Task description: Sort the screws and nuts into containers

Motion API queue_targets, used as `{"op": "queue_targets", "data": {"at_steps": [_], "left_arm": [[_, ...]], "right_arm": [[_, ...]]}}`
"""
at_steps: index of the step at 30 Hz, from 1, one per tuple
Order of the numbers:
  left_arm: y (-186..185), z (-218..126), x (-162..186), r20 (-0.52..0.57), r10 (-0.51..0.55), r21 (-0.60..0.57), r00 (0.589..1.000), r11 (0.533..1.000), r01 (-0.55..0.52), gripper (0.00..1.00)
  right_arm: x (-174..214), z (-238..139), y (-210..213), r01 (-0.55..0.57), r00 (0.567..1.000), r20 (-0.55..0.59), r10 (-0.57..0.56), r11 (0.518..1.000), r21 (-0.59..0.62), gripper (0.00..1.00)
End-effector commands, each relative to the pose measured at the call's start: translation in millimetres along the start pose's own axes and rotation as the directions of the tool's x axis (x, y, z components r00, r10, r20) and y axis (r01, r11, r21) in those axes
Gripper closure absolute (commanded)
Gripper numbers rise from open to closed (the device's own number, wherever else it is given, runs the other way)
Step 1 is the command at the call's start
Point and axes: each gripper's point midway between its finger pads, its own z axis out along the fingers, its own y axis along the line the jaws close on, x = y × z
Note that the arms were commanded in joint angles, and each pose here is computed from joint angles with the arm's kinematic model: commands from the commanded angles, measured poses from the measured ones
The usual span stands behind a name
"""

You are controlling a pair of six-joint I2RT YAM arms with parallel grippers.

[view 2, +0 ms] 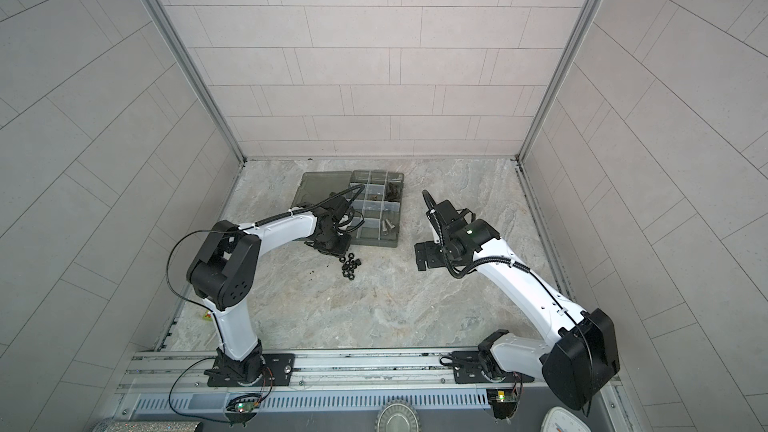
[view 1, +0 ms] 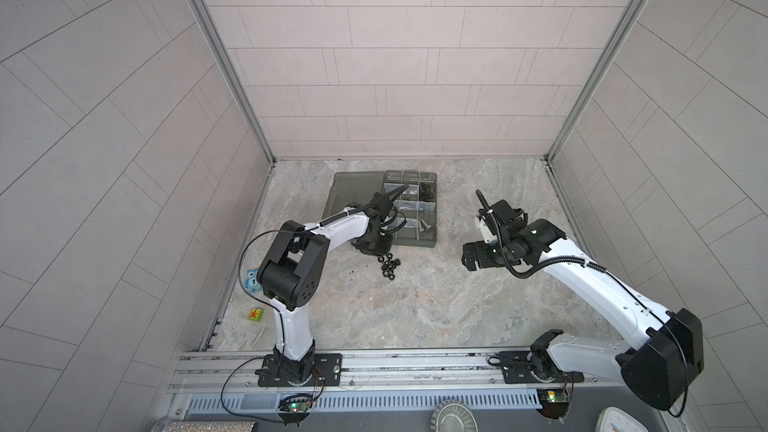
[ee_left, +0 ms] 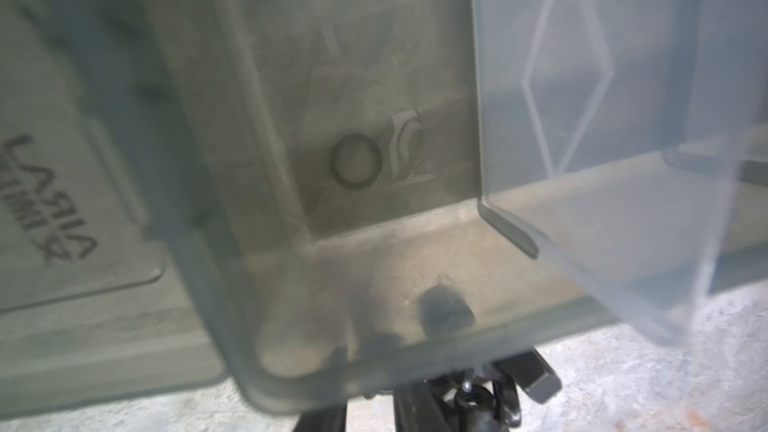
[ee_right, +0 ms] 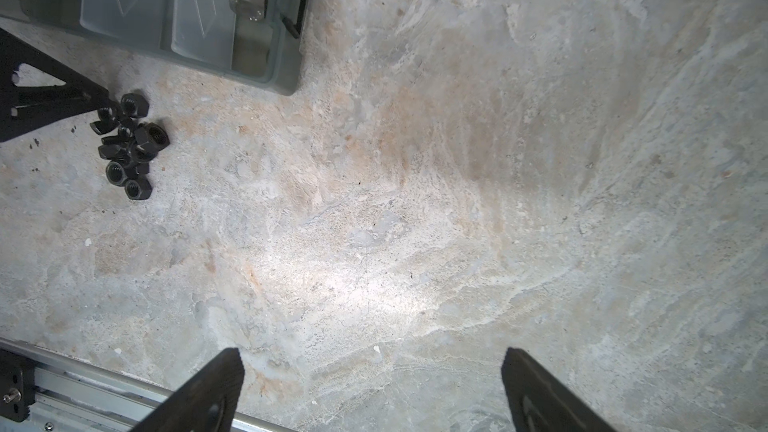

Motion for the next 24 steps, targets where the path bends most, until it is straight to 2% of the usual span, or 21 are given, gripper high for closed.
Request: {"op": "queue_targets", "data": {"at_steps": [1,24], "left_arm": [[1,-1,-5,0.008,-0.007,-0.012,1.0,1.0,0.007,0.78],[-2,-12,-8,0.013,-0.011,-0.002,1.0,1.0,0.011,0.92]], "right_arm": [[4,-1,-5,0.011,1.0,0.009,-0.011,1.0,0.018,0.01],[5,3,-7,0.019,1.0,-0.001,-0.019,1.0,0.02,0.01]]}}
